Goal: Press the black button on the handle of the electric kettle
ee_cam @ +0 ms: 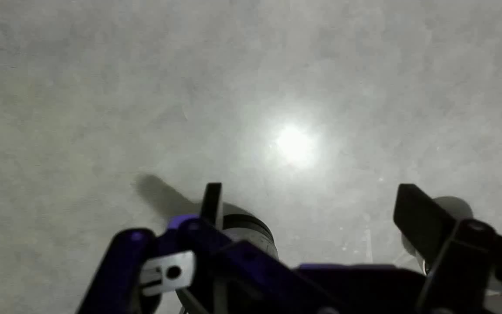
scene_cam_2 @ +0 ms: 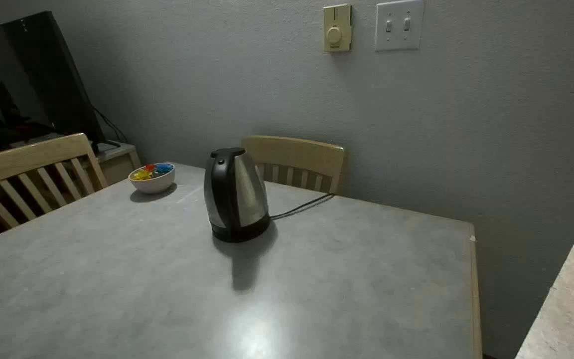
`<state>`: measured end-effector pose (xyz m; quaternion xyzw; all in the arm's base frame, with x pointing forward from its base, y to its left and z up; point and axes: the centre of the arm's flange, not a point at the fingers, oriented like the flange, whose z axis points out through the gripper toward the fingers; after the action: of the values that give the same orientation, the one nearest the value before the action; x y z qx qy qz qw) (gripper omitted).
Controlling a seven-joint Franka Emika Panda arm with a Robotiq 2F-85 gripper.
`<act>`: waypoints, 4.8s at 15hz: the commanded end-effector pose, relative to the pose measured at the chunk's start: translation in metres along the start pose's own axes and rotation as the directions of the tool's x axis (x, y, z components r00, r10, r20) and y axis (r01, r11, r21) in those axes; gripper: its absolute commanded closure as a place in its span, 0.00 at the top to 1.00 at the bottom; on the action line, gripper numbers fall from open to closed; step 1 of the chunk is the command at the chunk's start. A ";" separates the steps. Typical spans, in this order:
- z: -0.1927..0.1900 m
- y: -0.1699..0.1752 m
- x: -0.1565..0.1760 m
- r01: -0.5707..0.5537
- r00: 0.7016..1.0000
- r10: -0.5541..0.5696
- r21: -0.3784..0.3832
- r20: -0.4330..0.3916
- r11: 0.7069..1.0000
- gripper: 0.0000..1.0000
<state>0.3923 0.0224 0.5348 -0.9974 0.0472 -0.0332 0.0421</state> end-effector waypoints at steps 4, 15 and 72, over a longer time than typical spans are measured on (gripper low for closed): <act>-0.009 0.000 0.017 0.037 0.999 -0.037 0.056 -0.011 0.998 1.00; -0.043 0.004 0.088 0.288 0.954 -0.294 0.087 0.063 0.954 1.00; 0.087 0.075 0.213 0.259 0.940 -0.255 -0.011 -0.225 0.966 0.01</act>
<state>0.6037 -0.0660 0.4545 -0.9845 -0.0791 -0.1513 0.0414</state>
